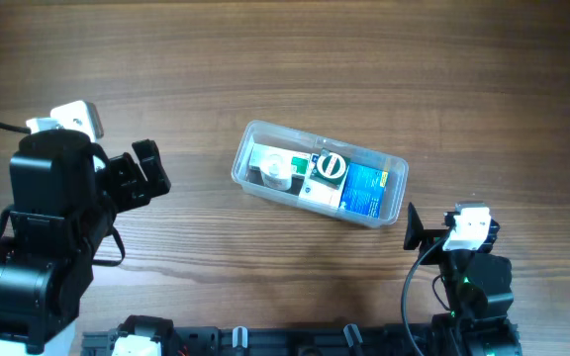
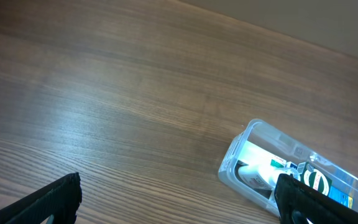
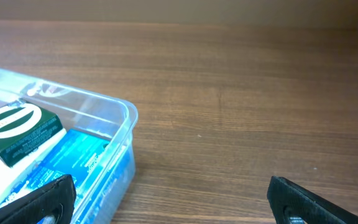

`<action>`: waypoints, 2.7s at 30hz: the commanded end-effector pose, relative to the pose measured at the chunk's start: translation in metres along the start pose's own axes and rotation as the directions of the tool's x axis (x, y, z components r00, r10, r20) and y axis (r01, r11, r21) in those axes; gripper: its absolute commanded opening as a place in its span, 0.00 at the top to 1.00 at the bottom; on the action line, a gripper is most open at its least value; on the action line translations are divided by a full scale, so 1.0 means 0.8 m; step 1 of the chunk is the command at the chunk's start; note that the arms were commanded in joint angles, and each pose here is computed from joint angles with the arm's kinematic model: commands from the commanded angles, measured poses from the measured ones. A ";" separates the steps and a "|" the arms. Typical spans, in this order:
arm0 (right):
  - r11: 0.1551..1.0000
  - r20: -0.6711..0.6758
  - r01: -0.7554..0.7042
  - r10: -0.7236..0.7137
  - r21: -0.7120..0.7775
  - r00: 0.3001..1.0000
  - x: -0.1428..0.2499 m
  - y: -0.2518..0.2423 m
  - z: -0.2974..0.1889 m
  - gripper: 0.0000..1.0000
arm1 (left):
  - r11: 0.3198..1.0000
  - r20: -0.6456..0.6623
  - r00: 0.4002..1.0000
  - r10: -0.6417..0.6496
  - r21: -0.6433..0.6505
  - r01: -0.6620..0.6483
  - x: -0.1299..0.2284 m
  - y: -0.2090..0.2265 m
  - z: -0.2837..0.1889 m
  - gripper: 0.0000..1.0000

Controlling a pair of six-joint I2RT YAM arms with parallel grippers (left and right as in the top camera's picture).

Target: Pack container

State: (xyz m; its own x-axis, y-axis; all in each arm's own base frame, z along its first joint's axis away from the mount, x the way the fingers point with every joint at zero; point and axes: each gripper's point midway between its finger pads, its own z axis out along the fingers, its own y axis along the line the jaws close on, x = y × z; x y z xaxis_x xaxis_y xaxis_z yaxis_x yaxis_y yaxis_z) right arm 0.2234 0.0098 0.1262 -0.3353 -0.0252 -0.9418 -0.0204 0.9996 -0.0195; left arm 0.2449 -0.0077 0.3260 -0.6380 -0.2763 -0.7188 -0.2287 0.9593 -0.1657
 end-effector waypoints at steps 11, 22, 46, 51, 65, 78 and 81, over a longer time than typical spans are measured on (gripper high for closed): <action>0.999 0.037 -0.041 0.042 -0.024 0.998 -0.010 0.004 -0.002 0.00 | 1.000 0.018 1.000 -0.023 -0.004 0.023 -0.006 0.002 -0.004 0.00; 0.999 0.037 -0.041 0.042 -0.024 0.998 -0.010 0.004 -0.002 0.00 | 1.000 0.018 1.000 -0.023 -0.004 0.023 -0.006 0.002 -0.004 0.00; 0.999 0.037 -0.041 0.042 -0.024 0.998 -0.010 0.004 -0.002 0.00 | 0.985 0.171 0.985 -0.027 0.173 -0.003 0.013 -0.004 0.012 0.00; 0.999 0.037 -0.041 0.042 -0.024 0.998 -0.010 0.004 -0.002 0.00 | 0.970 0.257 0.964 -0.067 0.243 0.003 0.053 0.006 0.034 0.00; 0.999 0.037 -0.042 0.042 -0.024 0.998 -0.010 0.004 -0.002 0.00 | 0.962 0.329 0.940 -0.094 0.272 0.001 0.162 0.034 0.098 0.00; 0.999 0.037 -0.041 0.042 -0.024 0.998 -0.010 0.004 -0.002 0.00 | 0.942 0.288 0.956 -0.050 0.333 -0.051 0.209 0.019 0.135 0.00; 0.999 0.037 -0.041 0.042 -0.024 0.998 -0.010 0.004 -0.002 0.00 | 0.940 0.259 0.965 -0.038 0.338 -0.053 0.222 0.017 0.146 0.00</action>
State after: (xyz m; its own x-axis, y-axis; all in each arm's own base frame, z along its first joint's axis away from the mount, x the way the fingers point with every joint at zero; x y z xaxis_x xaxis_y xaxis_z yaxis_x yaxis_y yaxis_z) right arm 0.2243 0.0125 0.1313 -0.3144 -0.0016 -0.9493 -0.0275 0.9996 0.0075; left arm 0.2143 -0.0315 0.1311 -0.3927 -0.3120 -0.8651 0.0458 0.9329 -0.3572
